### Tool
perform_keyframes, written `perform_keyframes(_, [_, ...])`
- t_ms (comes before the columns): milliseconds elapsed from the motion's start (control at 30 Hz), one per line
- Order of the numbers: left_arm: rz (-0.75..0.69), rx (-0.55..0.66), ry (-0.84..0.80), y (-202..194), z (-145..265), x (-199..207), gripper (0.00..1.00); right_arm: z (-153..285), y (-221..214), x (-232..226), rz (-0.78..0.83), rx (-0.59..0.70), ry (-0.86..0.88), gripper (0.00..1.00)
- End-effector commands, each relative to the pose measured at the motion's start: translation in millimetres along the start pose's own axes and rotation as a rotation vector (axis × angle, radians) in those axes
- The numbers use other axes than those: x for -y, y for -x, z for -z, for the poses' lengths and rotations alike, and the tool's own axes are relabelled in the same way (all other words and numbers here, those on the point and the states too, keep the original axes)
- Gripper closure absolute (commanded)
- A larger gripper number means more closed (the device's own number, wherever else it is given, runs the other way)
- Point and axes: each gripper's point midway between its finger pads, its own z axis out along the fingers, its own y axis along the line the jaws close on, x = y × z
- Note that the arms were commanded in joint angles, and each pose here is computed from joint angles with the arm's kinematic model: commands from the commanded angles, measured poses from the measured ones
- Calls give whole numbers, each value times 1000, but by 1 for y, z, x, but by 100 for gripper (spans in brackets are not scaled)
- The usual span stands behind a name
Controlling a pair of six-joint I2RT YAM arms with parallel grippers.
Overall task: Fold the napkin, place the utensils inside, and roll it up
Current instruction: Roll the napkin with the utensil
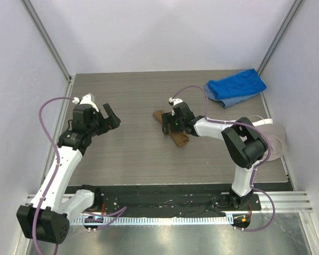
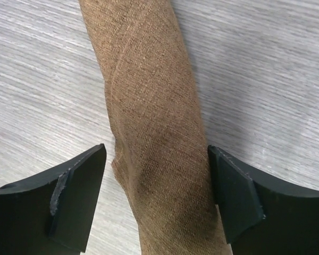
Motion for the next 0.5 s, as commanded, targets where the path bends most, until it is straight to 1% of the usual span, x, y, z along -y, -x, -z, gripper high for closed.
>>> perform_keyframes(0, [-69,84,0,27,28,-2,0,27,52,-17,-10,116,90,12])
perform_keyframes(133, [-120,168,-4,43,44,-5,0,54,92,-13,-24,248,90,9])
perform_keyframes(167, [-128,182,-6,46,47,-5,0,58,96,-5,-33,269,75,8])
perform_keyframes(200, [-142,224,11,53,53,-8,0,74,114,-5,-37,336,84,8])
perform_keyframes(267, [-155,252,29,57,59,-11,0,85,119,10,-49,379,61,7])
perform_keyframes(300, [-171,273,27,60,64,-11,0,104,136,15,-57,456,40,7])
perform_keyframes(333, [-181,284,26,61,67,-11,0,111,140,23,-55,489,11,7])
perform_keyframes(367, [-185,296,28,61,69,-12,0,114,130,31,-52,493,-11,7])
perform_keyframes(400, [-191,317,25,63,74,-12,0,123,137,37,-53,550,-27,7])
perform_keyframes(433, [-195,329,23,62,74,-13,0,141,144,43,-44,611,-57,6])
perform_keyframes(467, [-196,340,22,62,75,-13,0,139,127,52,-41,606,-89,6])
